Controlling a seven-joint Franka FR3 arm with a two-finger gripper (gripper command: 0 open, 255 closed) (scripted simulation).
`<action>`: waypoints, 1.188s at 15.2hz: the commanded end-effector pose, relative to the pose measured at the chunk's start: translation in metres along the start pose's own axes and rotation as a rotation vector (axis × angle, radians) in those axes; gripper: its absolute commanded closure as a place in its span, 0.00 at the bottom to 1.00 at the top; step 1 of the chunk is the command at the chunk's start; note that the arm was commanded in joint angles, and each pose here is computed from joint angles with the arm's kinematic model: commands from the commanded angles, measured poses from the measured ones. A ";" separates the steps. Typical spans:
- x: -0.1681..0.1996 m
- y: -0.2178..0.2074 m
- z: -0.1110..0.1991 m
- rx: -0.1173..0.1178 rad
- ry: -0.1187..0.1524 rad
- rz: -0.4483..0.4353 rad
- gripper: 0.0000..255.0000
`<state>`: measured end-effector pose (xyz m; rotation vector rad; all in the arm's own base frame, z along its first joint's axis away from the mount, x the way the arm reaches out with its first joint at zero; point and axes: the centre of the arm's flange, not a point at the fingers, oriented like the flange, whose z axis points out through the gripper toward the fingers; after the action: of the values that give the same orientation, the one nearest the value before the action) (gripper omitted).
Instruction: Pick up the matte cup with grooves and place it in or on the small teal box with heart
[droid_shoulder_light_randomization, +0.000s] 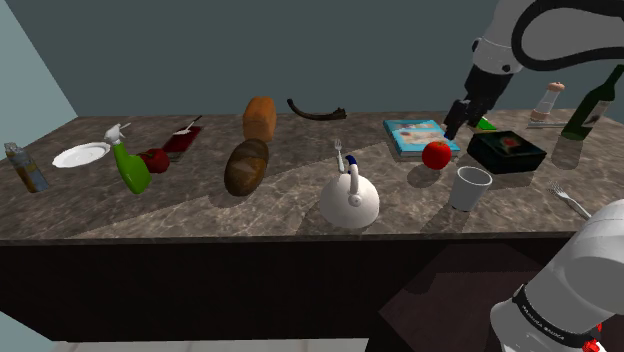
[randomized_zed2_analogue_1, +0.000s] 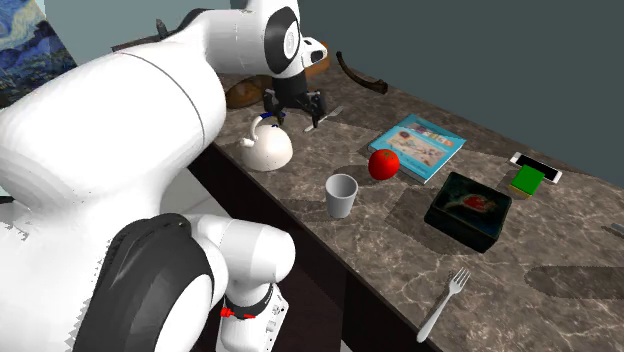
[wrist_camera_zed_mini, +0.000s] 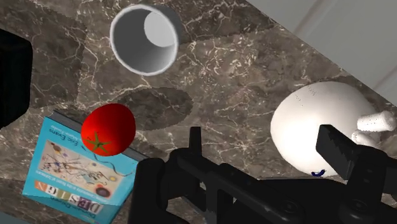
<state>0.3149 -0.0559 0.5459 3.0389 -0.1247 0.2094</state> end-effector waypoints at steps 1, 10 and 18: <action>-0.007 0.010 0.024 -0.005 -0.008 -0.007 0.00; -0.035 0.051 0.129 -0.027 -0.047 -0.034 0.00; -0.048 0.068 0.188 -0.035 -0.061 -0.045 0.00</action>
<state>0.2873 -0.1371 0.3654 3.0105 -0.0649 0.1091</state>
